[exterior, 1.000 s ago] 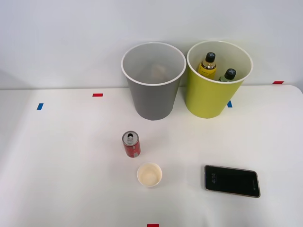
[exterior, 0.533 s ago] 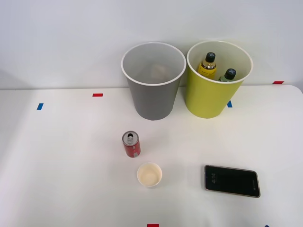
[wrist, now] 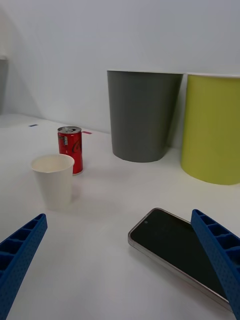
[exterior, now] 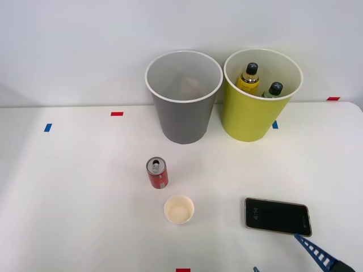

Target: Put cans in the gray bin, plastic bottles in the light green bin

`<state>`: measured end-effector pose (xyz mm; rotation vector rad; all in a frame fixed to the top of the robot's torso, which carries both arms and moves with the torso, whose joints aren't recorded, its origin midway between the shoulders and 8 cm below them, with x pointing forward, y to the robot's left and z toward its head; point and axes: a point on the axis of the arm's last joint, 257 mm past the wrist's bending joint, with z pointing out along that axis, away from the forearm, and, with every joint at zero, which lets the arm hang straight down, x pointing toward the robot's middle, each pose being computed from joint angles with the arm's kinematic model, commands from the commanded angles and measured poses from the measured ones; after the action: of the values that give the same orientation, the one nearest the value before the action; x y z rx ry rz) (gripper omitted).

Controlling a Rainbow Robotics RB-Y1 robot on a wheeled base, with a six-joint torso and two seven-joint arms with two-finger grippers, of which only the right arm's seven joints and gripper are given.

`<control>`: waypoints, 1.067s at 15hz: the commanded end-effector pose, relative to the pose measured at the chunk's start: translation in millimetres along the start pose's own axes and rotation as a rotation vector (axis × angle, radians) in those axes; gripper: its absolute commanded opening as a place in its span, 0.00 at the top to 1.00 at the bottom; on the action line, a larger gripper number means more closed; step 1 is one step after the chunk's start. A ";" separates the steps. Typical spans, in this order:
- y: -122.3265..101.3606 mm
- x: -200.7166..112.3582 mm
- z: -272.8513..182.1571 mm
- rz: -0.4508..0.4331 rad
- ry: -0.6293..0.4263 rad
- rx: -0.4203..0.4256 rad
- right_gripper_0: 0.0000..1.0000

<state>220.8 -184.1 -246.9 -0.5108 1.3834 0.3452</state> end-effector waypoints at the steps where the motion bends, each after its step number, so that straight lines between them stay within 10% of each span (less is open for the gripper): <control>1: -8.0 1.8 41.9 -0.002 0.011 -0.085 0.00; 16: 4.5 -8.9 159.0 -0.035 -0.013 -0.431 0.00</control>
<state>345.0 -98.3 -221.6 -0.8620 1.2891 0.6311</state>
